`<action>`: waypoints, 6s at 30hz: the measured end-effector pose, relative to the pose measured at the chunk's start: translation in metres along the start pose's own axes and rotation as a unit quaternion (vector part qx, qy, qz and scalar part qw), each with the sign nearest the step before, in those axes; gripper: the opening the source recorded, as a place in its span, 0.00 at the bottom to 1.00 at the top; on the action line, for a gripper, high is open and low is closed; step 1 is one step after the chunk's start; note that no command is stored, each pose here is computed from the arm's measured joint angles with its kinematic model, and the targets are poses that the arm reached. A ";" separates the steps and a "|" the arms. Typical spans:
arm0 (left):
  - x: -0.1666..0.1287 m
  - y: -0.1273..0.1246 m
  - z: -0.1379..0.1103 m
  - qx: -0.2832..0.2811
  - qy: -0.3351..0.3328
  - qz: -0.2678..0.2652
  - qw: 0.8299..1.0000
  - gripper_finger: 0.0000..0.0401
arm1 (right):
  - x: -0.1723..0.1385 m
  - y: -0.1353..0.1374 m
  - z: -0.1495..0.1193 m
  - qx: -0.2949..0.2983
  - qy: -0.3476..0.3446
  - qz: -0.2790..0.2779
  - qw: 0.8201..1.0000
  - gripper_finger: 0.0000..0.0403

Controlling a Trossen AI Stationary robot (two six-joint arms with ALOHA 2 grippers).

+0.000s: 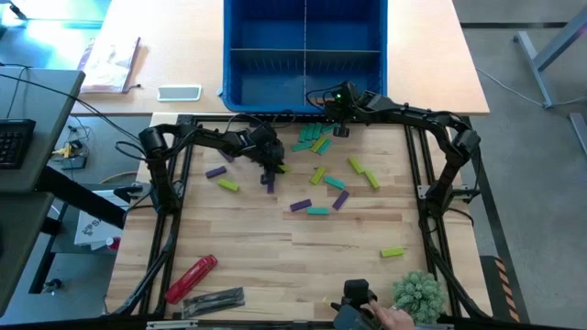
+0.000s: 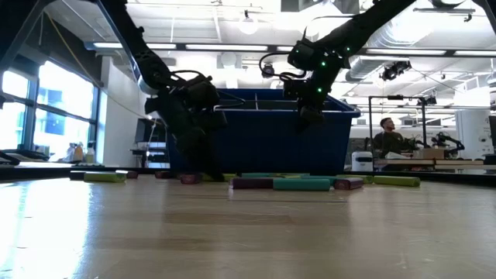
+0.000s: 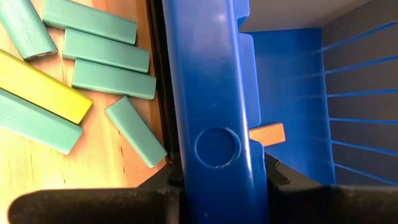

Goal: Sort blocks

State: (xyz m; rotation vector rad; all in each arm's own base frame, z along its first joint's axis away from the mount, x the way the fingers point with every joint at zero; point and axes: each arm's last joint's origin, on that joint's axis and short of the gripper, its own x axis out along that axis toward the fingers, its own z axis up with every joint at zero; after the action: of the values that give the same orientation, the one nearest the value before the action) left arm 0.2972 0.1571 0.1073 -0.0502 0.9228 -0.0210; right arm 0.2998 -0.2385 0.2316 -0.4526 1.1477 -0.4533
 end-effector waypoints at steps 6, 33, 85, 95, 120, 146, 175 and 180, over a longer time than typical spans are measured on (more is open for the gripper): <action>-0.036 -0.010 0.022 0.020 -0.058 -0.009 0.998 0.15 | 0.000 0.000 0.000 0.000 0.000 0.000 1.000 0.17; -0.171 0.069 0.064 -0.079 -0.312 0.402 0.857 0.20 | 0.000 0.000 0.000 0.001 0.000 0.000 1.000 0.17; -0.055 -0.083 -0.044 0.134 0.408 0.015 0.903 0.51 | 0.000 0.000 0.000 -0.002 -0.001 0.000 1.000 0.17; -0.059 -0.083 -0.033 0.119 0.380 0.027 0.917 0.15 | 0.000 0.000 0.000 -0.002 -0.001 0.000 1.000 0.17; -0.148 0.043 0.075 -0.015 -0.241 0.378 0.894 0.15 | 0.000 0.000 0.000 -0.003 -0.001 0.000 1.000 0.17; -0.155 0.106 0.096 -0.063 -0.269 0.357 0.893 0.49 | 0.000 0.001 0.000 -0.003 0.003 0.004 1.000 0.17; -0.068 -0.078 0.051 0.016 -0.246 0.095 0.964 0.49 | 0.000 0.001 -0.001 -0.001 0.006 0.003 1.000 0.17; -0.048 -0.079 0.045 -0.018 -0.240 0.079 0.967 0.49 | 0.000 0.001 -0.001 -0.002 0.007 0.003 1.000 0.17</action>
State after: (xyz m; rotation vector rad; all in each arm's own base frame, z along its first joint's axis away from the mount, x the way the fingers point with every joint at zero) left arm 0.3041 0.0816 0.1770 -0.0135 0.4403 0.1514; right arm 0.2988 -0.2378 0.2308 -0.4501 1.1643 -0.4496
